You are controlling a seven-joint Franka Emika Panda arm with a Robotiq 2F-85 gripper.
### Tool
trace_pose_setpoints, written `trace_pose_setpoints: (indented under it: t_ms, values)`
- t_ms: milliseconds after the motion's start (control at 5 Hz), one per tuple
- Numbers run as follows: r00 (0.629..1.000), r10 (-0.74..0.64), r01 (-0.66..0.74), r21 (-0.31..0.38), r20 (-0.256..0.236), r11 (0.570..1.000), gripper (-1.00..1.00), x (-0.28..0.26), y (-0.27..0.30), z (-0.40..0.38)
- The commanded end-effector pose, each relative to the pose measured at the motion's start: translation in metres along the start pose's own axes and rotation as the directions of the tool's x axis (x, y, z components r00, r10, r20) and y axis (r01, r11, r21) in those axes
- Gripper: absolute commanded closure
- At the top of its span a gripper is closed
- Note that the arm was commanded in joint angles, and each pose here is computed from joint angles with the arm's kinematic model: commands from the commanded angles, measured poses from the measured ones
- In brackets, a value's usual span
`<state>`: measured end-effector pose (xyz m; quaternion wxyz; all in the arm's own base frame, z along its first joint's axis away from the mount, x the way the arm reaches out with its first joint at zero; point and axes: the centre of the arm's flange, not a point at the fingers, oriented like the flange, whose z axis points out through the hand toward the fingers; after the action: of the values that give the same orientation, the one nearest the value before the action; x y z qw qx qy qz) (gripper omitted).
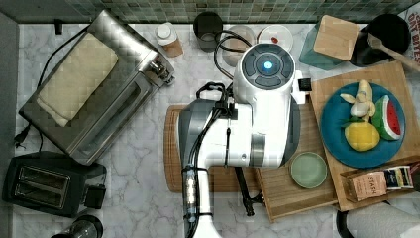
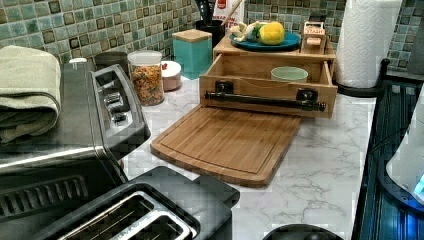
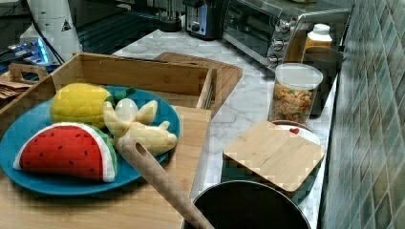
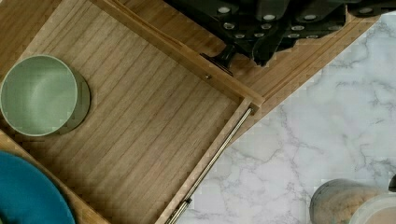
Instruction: Close the drawer.
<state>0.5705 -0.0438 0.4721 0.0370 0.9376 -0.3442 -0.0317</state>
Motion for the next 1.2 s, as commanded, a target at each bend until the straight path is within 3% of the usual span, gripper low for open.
trace_pose_setpoints:
  t_ms: [200,400,600,800,1200]
  values:
    - [1.0,0.001,-0.001,-0.003,-0.001,1.0,1.0,0.001,0.001,0.001]
    - [0.999,-0.044,0.045,0.024,-0.008,0.999,1.0,-0.007,0.008,0.011]
    - [0.98,-0.2,0.2,0.063,0.0,0.978,1.0,-0.024,0.012,0.024]
    - [0.911,-0.411,0.411,0.107,-0.023,0.905,1.0,-0.049,0.007,0.037]
    - [0.82,-0.573,0.57,0.094,0.002,0.816,1.0,-0.1,-0.011,0.061]
